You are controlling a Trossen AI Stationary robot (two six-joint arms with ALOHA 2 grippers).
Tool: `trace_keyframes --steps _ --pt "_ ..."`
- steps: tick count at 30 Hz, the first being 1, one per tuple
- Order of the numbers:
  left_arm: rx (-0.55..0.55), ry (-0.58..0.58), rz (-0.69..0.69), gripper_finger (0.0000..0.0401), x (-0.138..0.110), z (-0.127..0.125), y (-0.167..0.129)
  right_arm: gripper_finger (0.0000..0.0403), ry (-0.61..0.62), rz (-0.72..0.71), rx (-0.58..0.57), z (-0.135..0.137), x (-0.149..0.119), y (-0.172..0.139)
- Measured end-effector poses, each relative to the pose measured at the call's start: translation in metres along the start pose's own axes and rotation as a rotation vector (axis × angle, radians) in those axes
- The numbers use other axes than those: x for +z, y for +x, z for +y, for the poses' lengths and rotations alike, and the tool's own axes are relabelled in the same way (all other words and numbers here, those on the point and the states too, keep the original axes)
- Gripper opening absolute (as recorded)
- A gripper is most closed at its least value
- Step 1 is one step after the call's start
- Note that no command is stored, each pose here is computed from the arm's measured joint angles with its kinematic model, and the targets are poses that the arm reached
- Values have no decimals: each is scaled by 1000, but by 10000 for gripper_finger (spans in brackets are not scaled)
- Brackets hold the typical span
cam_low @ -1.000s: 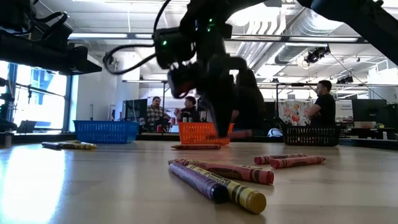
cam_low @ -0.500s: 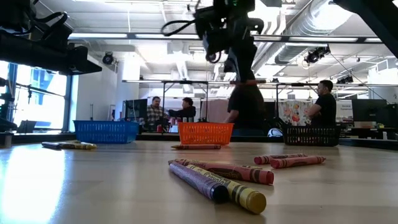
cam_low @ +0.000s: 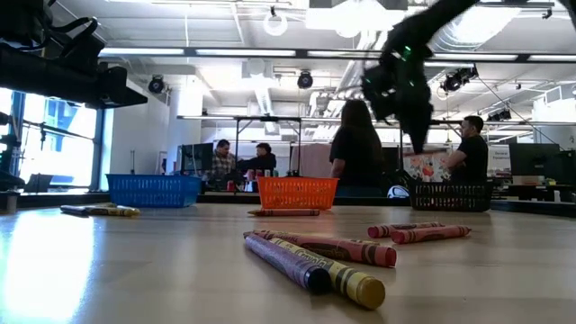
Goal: Sort crayons
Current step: Put the red crayon into the black bin
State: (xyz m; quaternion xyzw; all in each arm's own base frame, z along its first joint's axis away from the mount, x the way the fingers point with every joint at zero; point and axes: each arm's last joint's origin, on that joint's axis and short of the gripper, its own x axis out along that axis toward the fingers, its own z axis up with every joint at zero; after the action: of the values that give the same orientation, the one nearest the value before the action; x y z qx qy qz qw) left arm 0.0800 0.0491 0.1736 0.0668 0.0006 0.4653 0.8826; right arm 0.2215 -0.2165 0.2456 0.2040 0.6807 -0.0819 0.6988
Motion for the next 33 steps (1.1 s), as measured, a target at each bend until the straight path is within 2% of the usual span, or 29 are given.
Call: trace_keyframes --steps 7,12,17,21,26,33 --pt "0 0 0 60 0 0 0 12 140 -103 -197 -41 -30 24" --pt "0 0 0 60 0 0 0 25 198 -90 -201 -53 -41 27" --pt "0 0 -1 60 0 0 0 71 238 -96 -202 -57 -43 26" --pt "0 0 0 60 0 0 0 101 239 -99 -203 -58 -43 25" --pt "0 0 0 60 0 0 0 111 271 -71 -178 -51 -43 26" --pt "0 0 0 60 0 0 0 112 333 45 -71 -16 -39 31"
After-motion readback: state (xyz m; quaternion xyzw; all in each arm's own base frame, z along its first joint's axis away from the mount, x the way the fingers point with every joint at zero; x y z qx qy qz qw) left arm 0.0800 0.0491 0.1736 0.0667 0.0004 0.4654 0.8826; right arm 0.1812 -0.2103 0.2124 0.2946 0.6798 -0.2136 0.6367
